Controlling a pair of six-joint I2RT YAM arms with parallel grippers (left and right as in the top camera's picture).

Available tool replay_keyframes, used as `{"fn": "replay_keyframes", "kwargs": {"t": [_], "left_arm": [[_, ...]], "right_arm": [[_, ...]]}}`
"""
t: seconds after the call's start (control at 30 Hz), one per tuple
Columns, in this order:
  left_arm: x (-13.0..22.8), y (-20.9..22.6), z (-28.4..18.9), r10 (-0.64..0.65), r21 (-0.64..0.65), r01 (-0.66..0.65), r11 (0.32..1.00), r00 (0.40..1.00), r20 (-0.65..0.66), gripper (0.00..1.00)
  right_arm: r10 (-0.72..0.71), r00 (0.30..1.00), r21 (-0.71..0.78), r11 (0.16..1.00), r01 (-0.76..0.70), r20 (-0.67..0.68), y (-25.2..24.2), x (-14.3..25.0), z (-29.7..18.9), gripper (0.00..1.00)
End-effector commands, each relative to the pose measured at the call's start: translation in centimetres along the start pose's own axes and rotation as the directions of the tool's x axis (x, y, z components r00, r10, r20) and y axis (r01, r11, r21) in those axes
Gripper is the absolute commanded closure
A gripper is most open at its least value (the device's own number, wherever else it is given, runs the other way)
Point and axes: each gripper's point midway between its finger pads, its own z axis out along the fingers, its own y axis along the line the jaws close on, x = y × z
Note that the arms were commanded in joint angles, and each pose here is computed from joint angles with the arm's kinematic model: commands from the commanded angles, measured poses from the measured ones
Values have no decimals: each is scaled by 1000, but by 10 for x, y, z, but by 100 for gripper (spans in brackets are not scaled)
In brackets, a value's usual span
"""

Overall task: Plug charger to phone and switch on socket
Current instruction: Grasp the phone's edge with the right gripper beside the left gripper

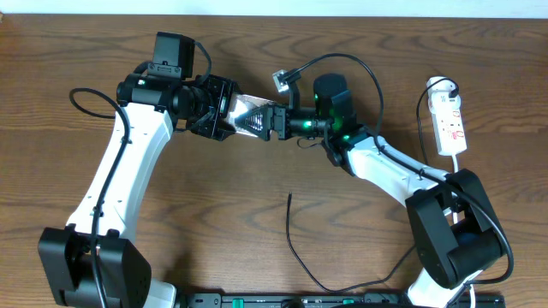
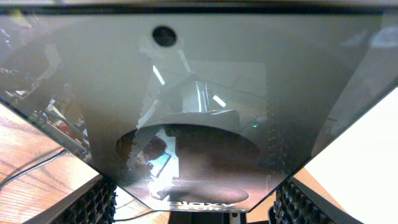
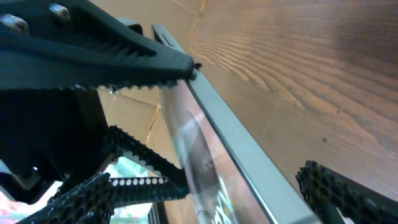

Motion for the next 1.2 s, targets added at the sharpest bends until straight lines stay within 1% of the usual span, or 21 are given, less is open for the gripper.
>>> {"fn": "replay_keyframes", "kwargs": {"t": [0.0, 0.1, 0.2, 0.47, 0.57, 0.67, 0.97, 1.07, 1.17], "left_arm": [[5, -9, -6, 9, 29, -8, 1000, 1000, -29, 92], [8, -9, -6, 9, 32, -7, 999, 999, -48, 92], [11, -9, -6, 6, 34, -4, 999, 998, -64, 93], [16, -10, -6, 4, 37, 0, 999, 996, -90, 93], [16, -10, -6, 4, 36, -1, 999, 996, -92, 92], [16, -10, -6, 4, 36, 0, 999, 996, -92, 92], [16, -10, -6, 4, 36, -1, 999, 996, -93, 92], [16, -10, -6, 4, 36, -1, 999, 996, -92, 93], [16, -10, -6, 4, 36, -1, 999, 996, -92, 93]], "right_arm": [[-63, 998, -34, 997, 64, 21, 15, -10, -3, 8], [-76, 997, -47, 996, 77, 31, 19, -13, -3, 13], [-77, 997, -55, 995, 79, 29, 21, -13, -3, 22], [-78, 997, -63, 995, 79, 21, 22, -11, -3, 54], [-77, 997, -65, 995, 78, 18, 22, -11, -3, 64], [-66, 998, -66, 996, 67, 18, 22, -11, -3, 68], [-66, 998, -65, 996, 67, 18, 22, -11, -3, 74], [-59, 998, -65, 996, 60, 18, 22, -11, -3, 78], [-40, 999, -65, 997, 41, 17, 22, -11, -3, 86]]}}
